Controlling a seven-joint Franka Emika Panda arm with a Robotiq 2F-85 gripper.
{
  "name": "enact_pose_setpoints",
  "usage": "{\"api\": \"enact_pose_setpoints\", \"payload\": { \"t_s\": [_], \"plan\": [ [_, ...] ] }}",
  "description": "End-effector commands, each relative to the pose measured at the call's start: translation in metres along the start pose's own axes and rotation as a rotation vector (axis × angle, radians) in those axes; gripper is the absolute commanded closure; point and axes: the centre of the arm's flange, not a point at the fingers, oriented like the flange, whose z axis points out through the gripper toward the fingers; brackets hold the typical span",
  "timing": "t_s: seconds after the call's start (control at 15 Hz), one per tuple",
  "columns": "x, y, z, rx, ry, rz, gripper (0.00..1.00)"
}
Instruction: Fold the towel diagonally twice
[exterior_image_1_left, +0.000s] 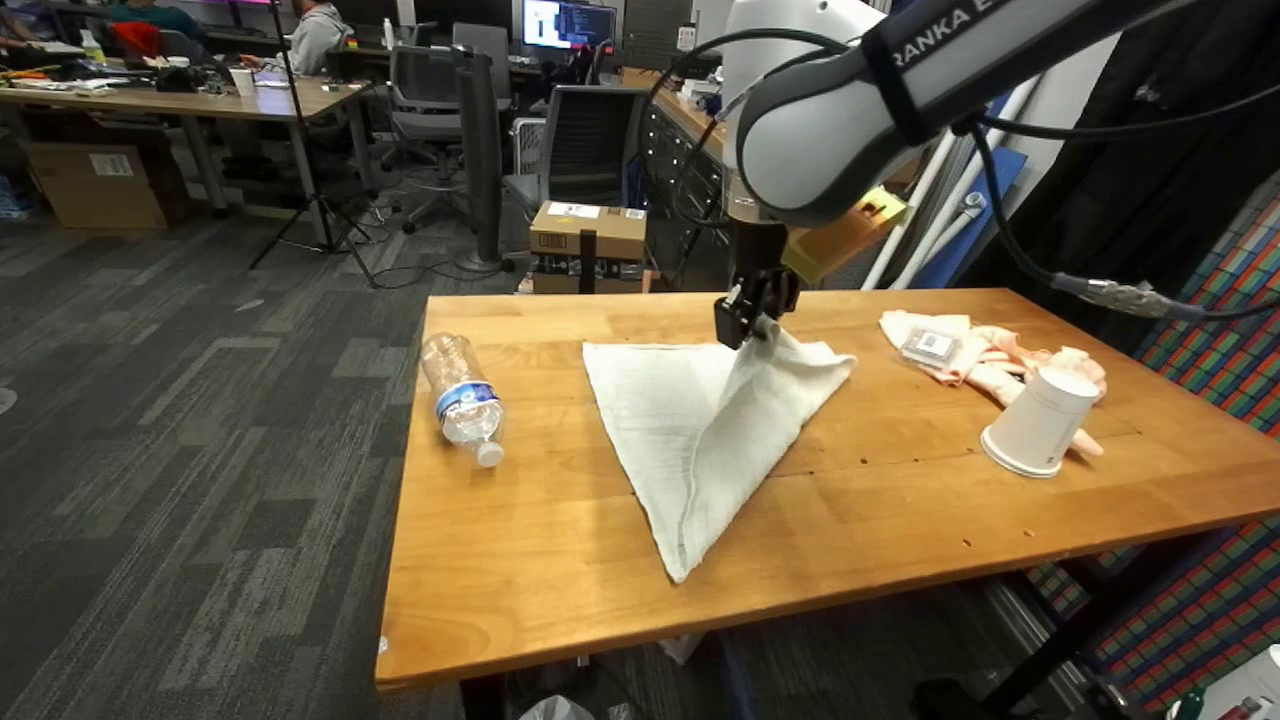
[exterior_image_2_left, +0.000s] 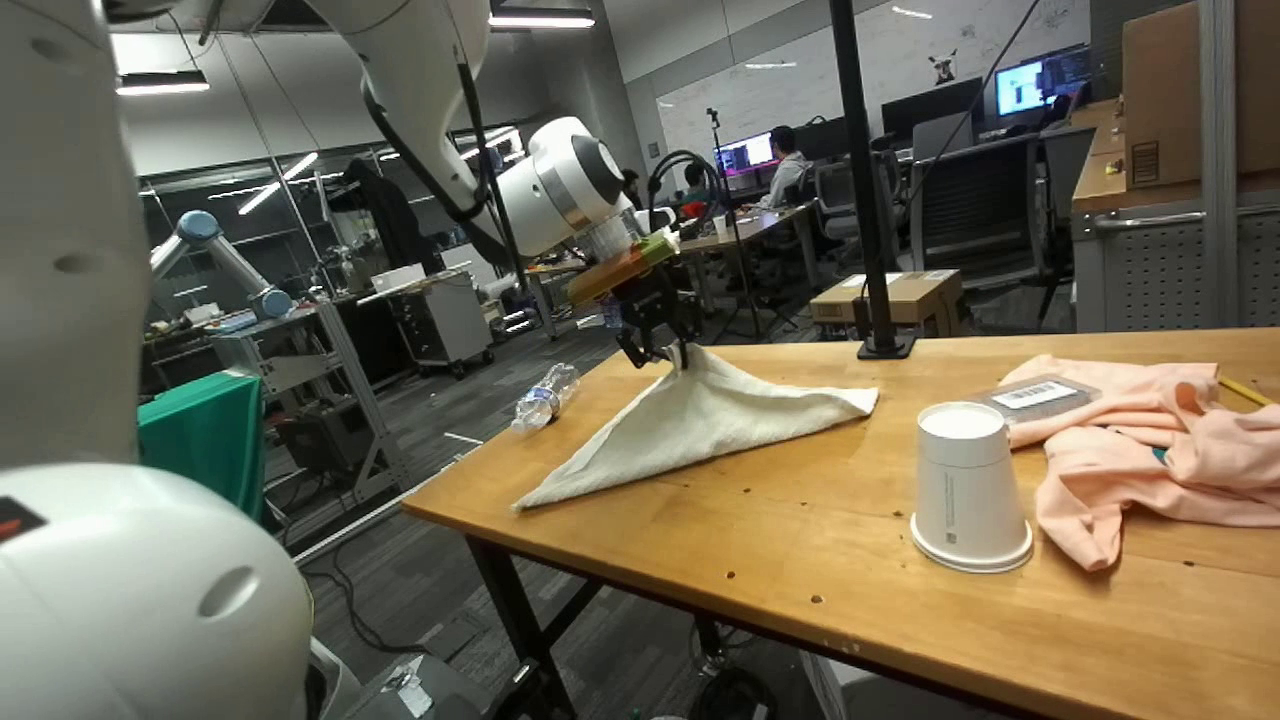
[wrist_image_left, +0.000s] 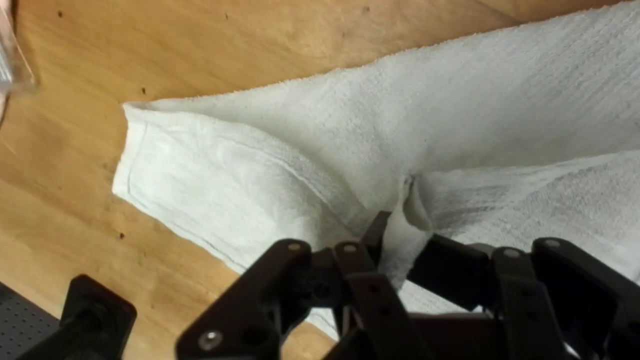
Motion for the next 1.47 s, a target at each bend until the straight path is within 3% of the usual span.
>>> {"api": "enact_pose_setpoints", "payload": {
  "t_s": [0.0, 0.6, 0.73, 0.8, 1.4],
  "plan": [
    [0.057, -0.003, -0.018, 0.033, 0.031, -0.052, 0.95],
    [0.107, -0.061, -0.026, 0.093, 0.045, -0.181, 0.94],
    [0.112, -0.072, -0.023, 0.103, 0.041, -0.205, 0.69],
    [0.114, -0.076, -0.023, 0.108, 0.041, -0.213, 0.68],
    [0.107, -0.066, -0.021, 0.162, 0.061, -0.179, 0.02]
  ]
}}
